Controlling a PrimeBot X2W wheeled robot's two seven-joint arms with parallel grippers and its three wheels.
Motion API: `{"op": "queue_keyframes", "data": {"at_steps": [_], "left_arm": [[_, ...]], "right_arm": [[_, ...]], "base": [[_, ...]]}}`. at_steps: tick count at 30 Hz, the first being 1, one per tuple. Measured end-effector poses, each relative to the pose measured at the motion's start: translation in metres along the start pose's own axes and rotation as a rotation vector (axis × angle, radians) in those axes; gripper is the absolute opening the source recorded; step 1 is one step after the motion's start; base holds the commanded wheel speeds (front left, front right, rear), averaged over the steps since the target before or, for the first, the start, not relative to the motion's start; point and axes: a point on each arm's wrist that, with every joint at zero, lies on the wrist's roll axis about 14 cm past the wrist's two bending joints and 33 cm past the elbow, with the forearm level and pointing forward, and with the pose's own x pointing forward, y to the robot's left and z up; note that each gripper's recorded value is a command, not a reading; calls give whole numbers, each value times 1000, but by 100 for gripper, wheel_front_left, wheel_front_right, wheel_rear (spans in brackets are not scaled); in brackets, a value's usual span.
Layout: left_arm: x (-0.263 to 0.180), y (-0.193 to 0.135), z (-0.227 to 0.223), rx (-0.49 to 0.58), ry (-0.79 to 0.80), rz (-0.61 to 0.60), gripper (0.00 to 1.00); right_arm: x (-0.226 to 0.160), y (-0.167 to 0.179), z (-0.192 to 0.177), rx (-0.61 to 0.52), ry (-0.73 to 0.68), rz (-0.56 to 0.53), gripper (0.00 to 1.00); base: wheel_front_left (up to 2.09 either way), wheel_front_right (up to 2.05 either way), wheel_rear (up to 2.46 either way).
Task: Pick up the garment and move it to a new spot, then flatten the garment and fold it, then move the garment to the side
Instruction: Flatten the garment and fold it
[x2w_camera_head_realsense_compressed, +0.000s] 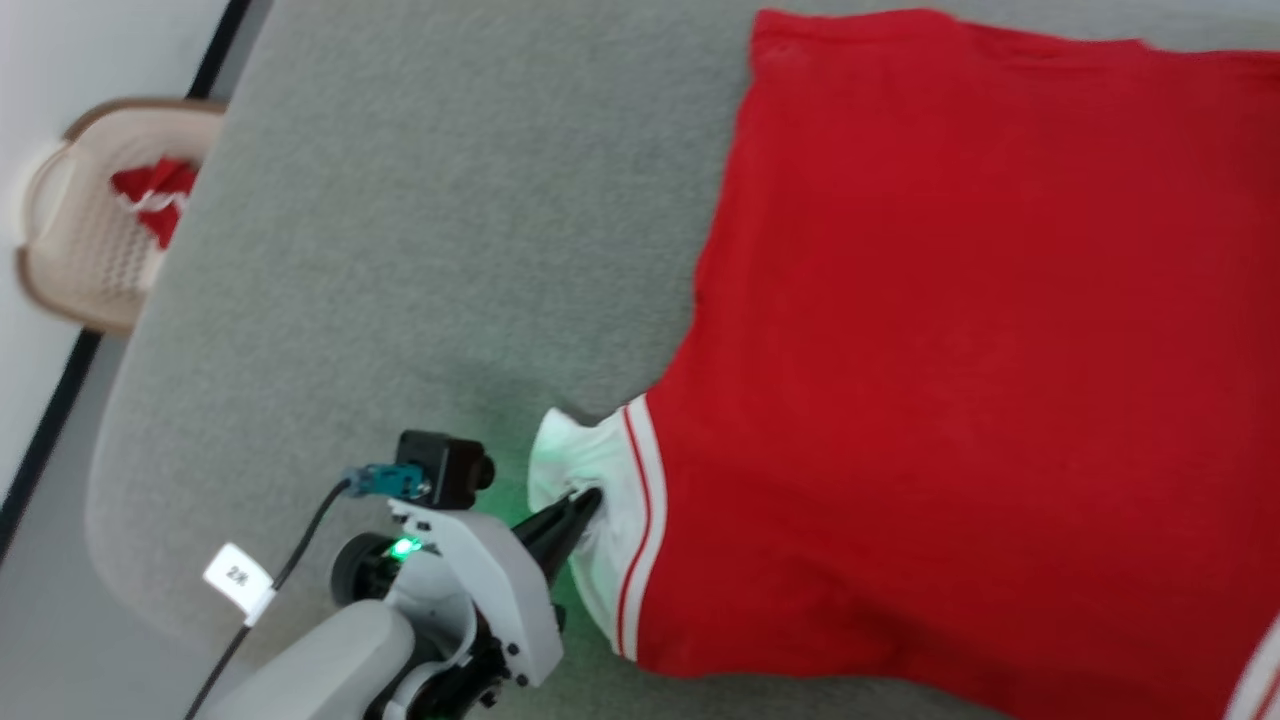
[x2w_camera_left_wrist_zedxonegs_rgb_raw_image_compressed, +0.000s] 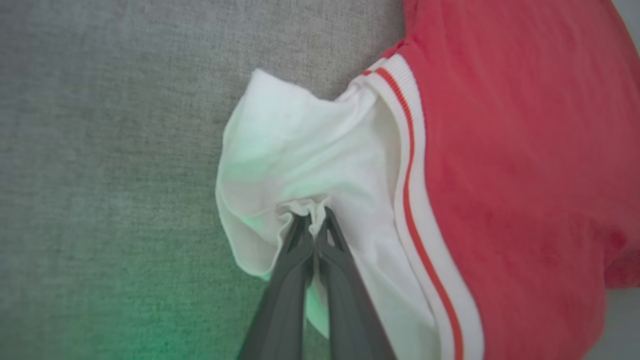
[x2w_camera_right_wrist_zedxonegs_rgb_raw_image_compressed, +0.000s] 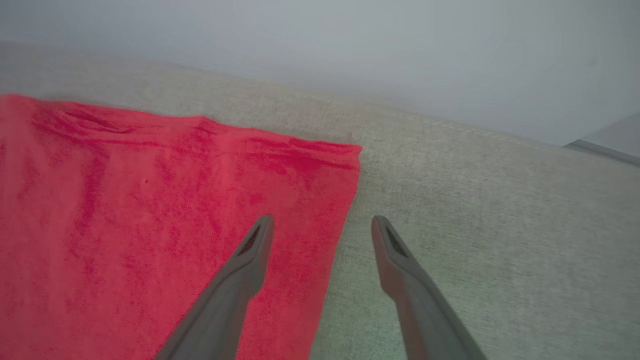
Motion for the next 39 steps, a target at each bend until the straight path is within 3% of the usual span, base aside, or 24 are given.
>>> {"op": "queue_keyframes", "data": {"at_steps": [10, 11, 12, 21, 26, 33, 39], "left_arm": [[4, 8, -6, -51, 3, 14, 0], [4, 10, -7, -53, 3, 18, 0], [4, 12, -7, -56, 3, 22, 0], [3, 17, -6, -70, -9, 29, 0], [0, 20, -5, -66, -18, 32, 0], [-8, 27, -4, -44, -21, 48, 0], [-14, 33, -4, -31, -22, 66, 0]], "right_arm": [[56, -7, -41, 74, 203, -42, 100], [59, -7, -43, 82, 213, -43, 34], [62, -6, -43, 88, 213, -41, 0], [55, -9, -44, 56, 220, -71, 0], [40, 6, -49, 29, 221, -33, 0], [2, 31, -70, 13, 206, 87, 0], [-44, 23, -102, 23, 190, 130, 0]], "base": [[0, 0, 0], [0, 0, 0], [0, 0, 0], [0, 0, 0], [0, 0, 0], [0, 0, 0], [0, 0, 0]]}}
